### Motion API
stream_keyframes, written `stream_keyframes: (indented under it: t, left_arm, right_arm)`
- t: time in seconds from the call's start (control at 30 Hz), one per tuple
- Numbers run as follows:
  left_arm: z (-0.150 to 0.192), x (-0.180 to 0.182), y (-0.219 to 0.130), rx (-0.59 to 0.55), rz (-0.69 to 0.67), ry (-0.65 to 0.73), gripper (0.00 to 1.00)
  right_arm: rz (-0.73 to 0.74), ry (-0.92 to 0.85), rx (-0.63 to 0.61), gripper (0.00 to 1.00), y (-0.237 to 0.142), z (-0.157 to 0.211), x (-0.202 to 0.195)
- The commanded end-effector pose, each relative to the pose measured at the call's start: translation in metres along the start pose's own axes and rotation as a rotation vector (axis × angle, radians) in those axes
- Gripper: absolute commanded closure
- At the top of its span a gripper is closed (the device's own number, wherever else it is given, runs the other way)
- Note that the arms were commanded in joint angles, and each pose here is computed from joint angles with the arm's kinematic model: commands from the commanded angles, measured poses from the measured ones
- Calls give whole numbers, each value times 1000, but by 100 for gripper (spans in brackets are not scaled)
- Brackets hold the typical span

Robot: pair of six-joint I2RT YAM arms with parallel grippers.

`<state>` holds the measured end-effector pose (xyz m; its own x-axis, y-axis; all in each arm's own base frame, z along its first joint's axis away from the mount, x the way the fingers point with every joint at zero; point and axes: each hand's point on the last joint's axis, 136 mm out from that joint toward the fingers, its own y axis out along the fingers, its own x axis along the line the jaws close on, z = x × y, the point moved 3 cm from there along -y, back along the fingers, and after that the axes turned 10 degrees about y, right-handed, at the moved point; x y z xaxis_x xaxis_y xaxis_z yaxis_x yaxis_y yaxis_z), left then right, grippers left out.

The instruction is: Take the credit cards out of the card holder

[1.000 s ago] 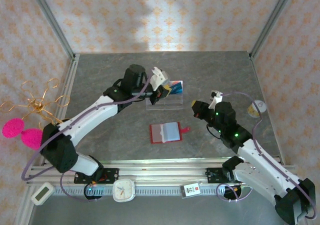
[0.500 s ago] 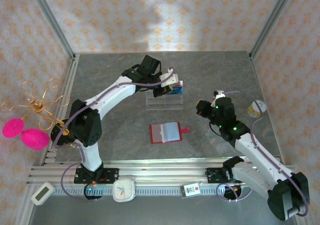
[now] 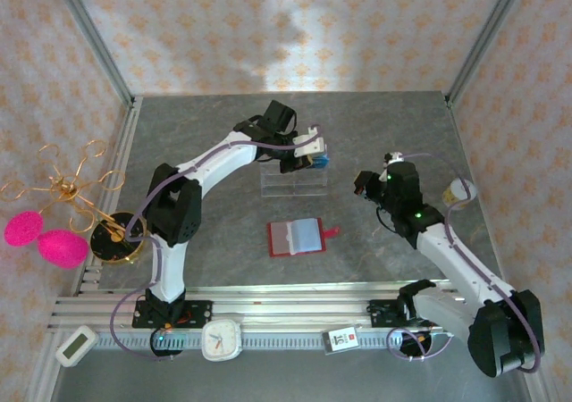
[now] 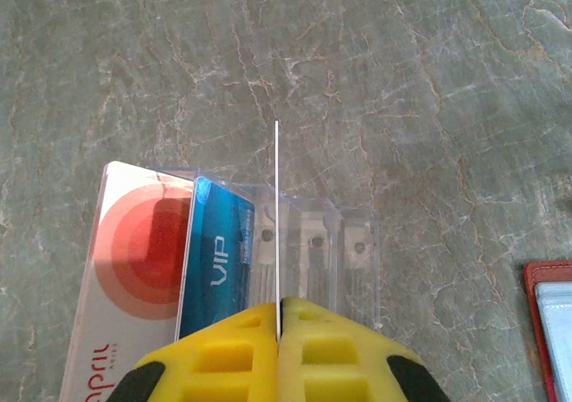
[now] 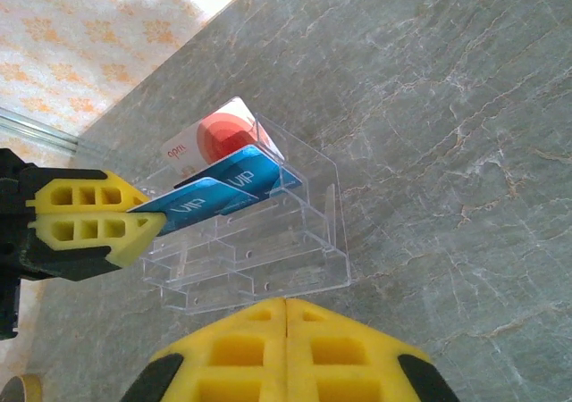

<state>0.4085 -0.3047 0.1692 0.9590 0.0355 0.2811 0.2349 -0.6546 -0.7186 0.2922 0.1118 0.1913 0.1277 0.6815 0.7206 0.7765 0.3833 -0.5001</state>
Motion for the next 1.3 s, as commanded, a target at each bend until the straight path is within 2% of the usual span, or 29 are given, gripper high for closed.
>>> stream_keyframes:
  t: [0.0, 0.63, 0.9, 1.2, 1.27]
  left_arm:
    - [-4, 13, -2, -36, -28, 32, 100]
    - [5, 20, 13, -29, -34, 18, 100]
    - [13, 19, 20, 7, -3, 3, 100]
    - [13, 27, 19, 21, -48, -37, 100]
    - [12, 28, 17, 22, -57, -56, 91]
  right_arm:
    - [-52, -29, -41, 98, -4, -16, 19]
    - [-56, -37, -41, 98, -5, -17, 21]
    - [-56, -32, -38, 98, -5, -16, 20]
    - [-65, -34, -31, 98, -6, -15, 21]
    - [-68, -33, -30, 97, -6, -15, 21]
